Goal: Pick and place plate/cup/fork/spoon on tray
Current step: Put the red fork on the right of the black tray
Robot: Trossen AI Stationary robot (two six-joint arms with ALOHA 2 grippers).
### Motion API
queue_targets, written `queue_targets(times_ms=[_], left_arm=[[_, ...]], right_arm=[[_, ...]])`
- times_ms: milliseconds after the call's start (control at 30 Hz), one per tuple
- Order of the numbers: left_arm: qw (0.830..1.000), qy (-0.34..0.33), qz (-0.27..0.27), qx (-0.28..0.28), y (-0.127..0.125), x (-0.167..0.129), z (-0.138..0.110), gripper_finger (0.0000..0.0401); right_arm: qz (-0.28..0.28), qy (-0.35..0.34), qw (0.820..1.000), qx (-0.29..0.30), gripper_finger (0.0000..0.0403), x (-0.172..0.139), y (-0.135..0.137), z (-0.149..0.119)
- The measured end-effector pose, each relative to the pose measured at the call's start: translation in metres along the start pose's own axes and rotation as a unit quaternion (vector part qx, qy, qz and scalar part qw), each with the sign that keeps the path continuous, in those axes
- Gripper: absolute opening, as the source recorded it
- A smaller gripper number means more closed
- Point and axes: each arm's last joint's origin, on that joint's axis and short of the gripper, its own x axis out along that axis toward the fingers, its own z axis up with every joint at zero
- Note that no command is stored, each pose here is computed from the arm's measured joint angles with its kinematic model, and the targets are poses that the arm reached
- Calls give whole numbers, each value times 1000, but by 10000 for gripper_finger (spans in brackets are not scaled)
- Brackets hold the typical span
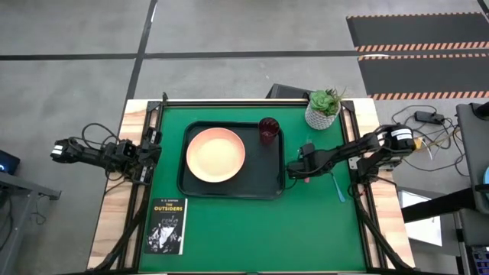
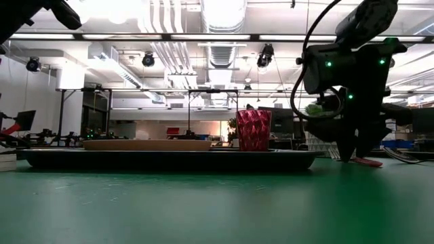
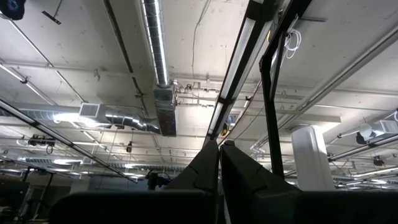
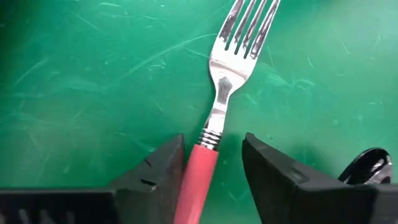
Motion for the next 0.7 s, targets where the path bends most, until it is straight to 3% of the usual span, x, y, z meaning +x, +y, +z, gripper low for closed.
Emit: queue_targets(times_ms=[333, 700], left_arm=[[1000, 0, 0, 0, 0, 0, 0, 0], [1000, 0, 0, 0, 0, 0, 0, 0]], right_arm=[[10, 11, 999, 29, 34, -1, 1, 0], [46, 30, 998, 32, 38, -18, -4, 5]])
